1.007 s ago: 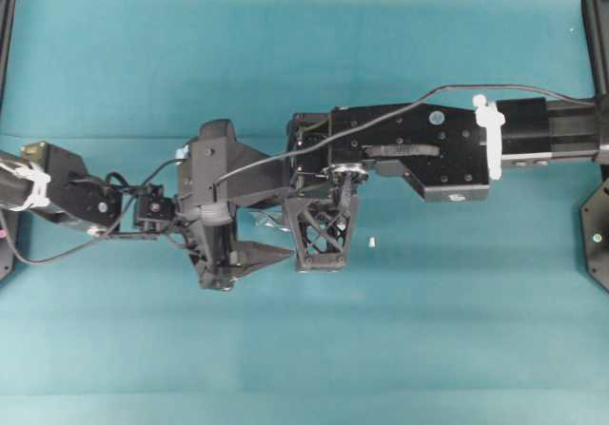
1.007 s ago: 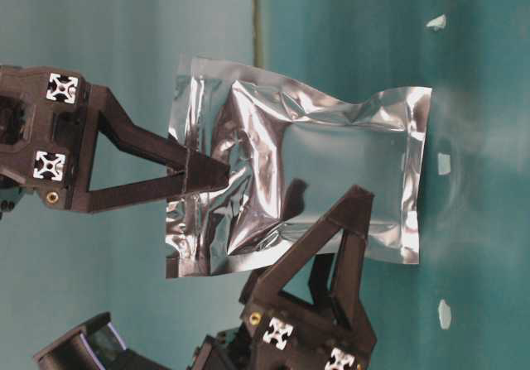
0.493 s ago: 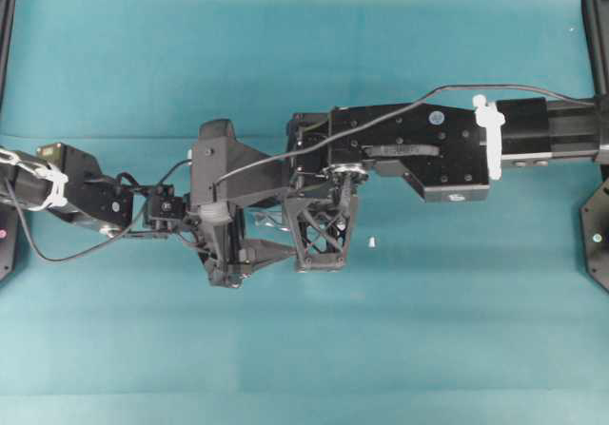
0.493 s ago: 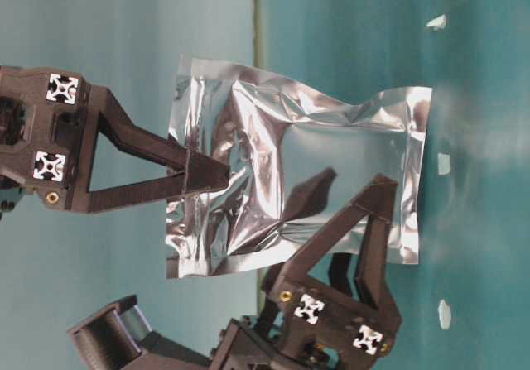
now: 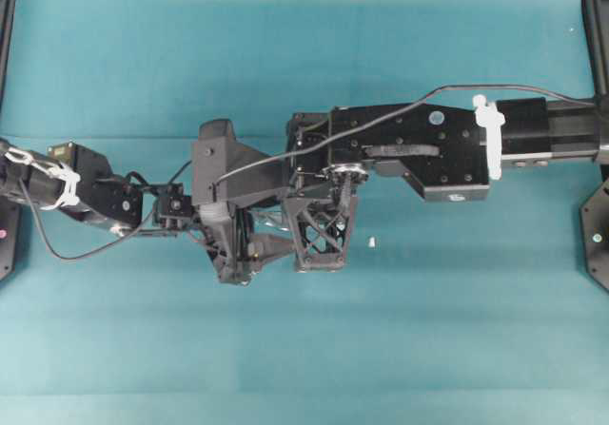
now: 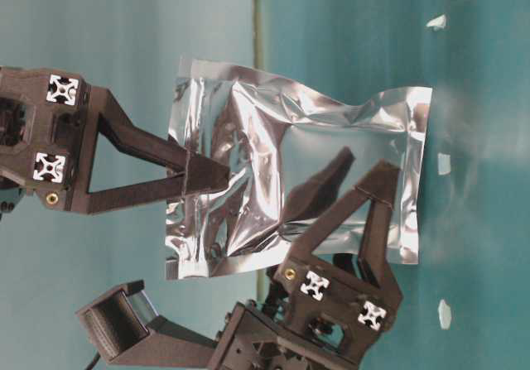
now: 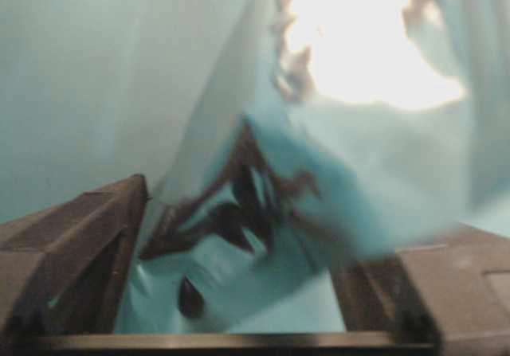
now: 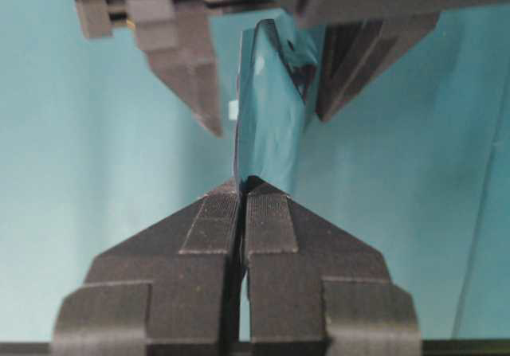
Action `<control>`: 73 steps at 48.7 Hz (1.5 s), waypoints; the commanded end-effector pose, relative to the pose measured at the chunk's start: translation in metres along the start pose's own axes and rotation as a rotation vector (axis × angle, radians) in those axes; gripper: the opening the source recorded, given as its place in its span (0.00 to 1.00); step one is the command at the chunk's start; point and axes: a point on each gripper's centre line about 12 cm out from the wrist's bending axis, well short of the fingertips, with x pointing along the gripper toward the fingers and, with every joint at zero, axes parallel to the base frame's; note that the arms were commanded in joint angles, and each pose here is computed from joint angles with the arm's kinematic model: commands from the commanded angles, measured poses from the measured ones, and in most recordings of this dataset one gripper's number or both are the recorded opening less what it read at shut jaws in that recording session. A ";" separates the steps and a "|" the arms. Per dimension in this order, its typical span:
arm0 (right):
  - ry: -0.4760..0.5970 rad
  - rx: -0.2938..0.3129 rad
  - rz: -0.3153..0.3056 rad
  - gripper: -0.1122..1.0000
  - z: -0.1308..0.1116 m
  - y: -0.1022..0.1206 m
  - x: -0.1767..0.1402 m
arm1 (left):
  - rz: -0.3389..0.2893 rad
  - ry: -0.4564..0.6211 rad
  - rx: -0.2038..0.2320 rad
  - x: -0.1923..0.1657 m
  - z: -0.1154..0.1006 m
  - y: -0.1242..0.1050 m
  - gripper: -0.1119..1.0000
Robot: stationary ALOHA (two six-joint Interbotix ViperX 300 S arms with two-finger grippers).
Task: Hand over the silver zip bag and make it stand upright.
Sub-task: 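Close the left gripper on the bag's left edge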
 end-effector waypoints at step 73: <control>-0.199 0.018 -0.019 0.92 0.009 -0.003 -0.039 | -0.004 0.094 0.047 -0.004 -0.017 -0.007 0.34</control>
